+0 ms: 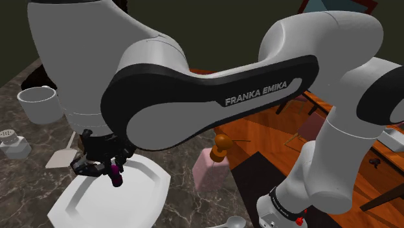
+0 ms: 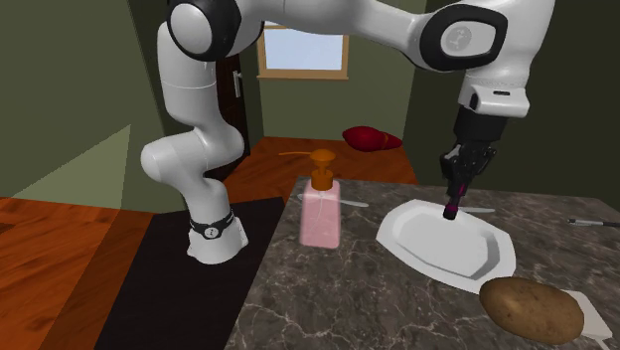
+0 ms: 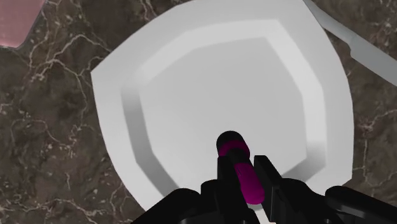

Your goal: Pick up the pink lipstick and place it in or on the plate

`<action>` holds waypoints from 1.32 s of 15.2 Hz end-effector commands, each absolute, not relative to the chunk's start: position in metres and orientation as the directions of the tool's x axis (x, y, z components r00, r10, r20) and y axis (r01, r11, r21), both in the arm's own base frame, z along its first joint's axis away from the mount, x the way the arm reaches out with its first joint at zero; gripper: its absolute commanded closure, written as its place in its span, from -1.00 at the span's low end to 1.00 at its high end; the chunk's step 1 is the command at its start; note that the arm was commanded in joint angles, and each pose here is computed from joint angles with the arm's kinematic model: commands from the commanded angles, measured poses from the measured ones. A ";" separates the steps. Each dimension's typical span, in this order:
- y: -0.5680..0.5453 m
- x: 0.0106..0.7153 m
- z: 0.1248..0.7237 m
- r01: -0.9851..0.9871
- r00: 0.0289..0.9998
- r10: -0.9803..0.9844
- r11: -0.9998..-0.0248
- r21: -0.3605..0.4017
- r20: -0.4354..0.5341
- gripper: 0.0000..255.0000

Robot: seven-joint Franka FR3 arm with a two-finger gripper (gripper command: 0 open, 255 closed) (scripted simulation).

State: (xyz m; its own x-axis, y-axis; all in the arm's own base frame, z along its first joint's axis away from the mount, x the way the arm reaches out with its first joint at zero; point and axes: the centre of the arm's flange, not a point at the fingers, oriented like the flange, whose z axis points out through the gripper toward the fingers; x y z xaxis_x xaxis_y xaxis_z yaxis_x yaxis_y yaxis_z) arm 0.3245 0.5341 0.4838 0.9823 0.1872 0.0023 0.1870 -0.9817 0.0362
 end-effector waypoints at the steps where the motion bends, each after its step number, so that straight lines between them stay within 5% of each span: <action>1: 0.534 0.324 0.474 0.187 0.982 0.187 -0.982 0.036 0.003 1.00; 18: 0.534 0.324 0.423 0.187 0.982 0.187 -0.982 0.036 0.003 1.00; 19: 0.534 0.324 0.423 0.187 0.982 0.187 -0.982 0.036 0.003 -1.00; 20: 0.534 0.324 0.423 0.187 0.982 0.187 -0.982 0.036 0.003 -1.00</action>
